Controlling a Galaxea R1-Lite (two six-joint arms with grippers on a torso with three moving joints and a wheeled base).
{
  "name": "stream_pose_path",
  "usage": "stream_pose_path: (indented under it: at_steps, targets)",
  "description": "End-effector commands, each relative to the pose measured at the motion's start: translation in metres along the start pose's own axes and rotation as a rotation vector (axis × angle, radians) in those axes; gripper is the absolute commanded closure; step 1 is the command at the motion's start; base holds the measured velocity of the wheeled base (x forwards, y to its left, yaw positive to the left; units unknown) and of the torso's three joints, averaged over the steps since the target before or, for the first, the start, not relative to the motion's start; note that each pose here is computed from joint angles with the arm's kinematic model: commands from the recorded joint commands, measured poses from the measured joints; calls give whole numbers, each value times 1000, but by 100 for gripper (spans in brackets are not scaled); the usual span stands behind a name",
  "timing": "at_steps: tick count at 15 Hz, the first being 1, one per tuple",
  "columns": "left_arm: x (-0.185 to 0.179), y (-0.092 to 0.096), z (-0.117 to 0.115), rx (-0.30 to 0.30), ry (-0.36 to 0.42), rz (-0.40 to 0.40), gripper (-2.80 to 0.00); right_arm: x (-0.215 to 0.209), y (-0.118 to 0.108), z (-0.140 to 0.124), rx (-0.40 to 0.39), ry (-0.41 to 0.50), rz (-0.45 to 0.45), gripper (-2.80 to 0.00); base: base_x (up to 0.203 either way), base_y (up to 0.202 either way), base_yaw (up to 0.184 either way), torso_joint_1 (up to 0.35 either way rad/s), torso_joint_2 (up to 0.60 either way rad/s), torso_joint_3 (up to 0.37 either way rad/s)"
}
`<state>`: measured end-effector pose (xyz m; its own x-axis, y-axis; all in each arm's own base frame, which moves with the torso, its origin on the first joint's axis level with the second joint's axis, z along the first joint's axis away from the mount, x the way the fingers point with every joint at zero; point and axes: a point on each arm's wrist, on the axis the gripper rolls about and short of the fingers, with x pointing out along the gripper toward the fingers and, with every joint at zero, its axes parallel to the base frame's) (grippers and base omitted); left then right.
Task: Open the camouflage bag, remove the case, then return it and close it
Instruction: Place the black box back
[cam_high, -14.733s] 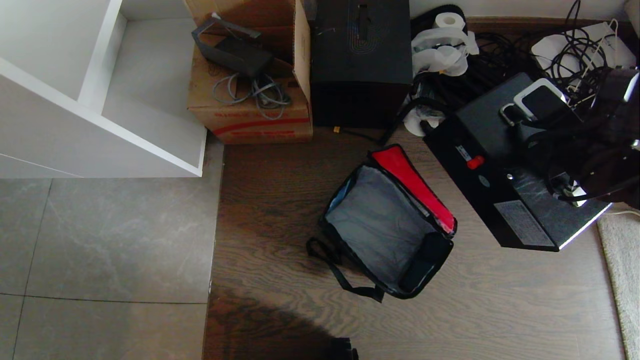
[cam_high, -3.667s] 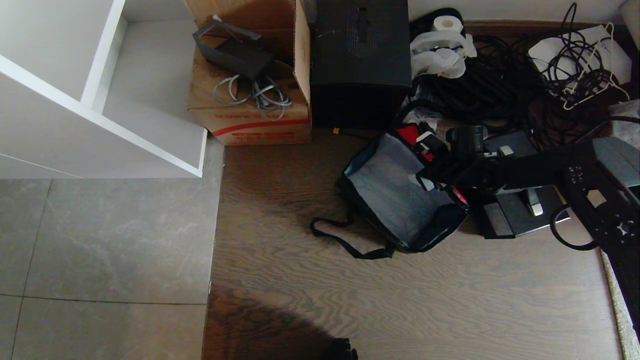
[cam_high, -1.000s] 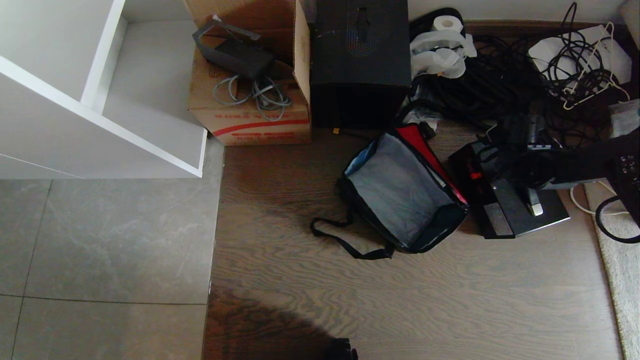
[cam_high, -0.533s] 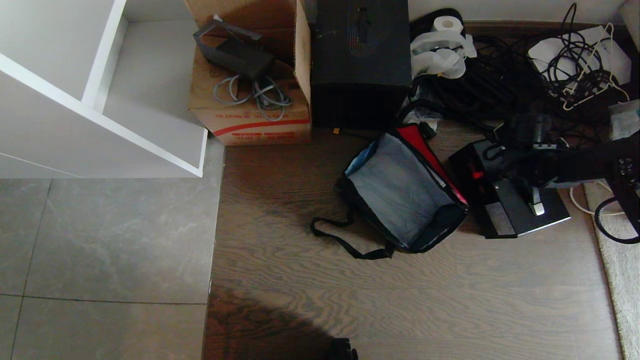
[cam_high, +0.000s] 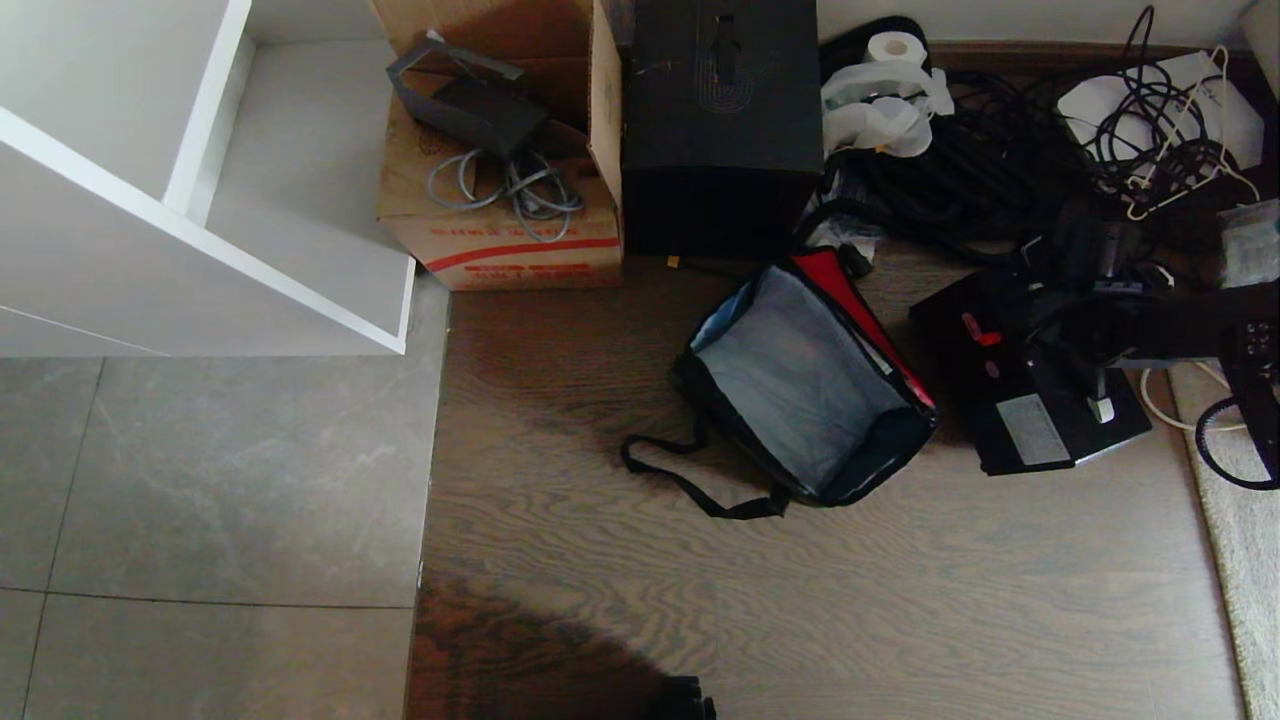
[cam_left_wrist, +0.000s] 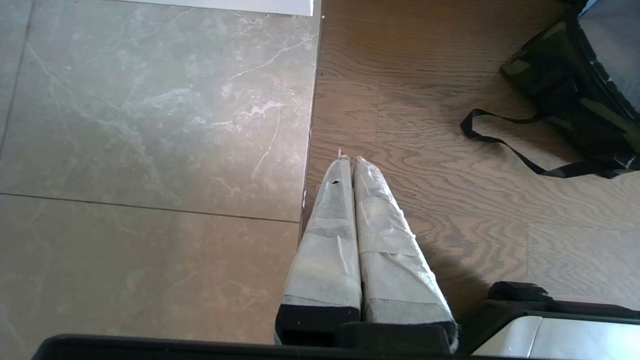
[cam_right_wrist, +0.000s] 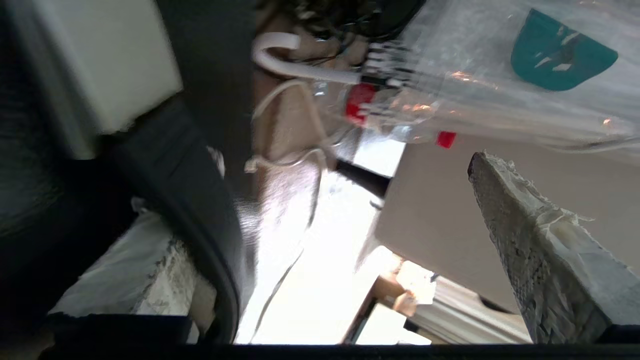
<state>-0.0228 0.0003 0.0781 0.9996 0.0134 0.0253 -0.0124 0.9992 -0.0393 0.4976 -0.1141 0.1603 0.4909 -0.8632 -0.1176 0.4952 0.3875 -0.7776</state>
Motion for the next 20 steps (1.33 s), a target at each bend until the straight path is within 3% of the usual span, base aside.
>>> stream_pose_path:
  at_steps: [1,7,8,13,20]
  targets:
    - [1,0,-3,-1,8,1,0,14,8,-11,-42,29,-10,-280,0,0,0,0,0,0]
    - [1,0,-3,-1,8,1,0,19,13,-17,-60,46,-5,-280,0,0,0,0,0,0]
    - [1,0,-3,-1,8,1,0,18,12,-18,-69,51,1,0,0,0,0,0,0,0]
    - [1,0,-3,-1,8,1,0,9,16,-17,-71,43,15,0,0,0,0,0,0,0]
    - [1,0,-3,-1,8,1,0,-9,2,-12,-70,26,25,0,0,0,0,0,0,0]
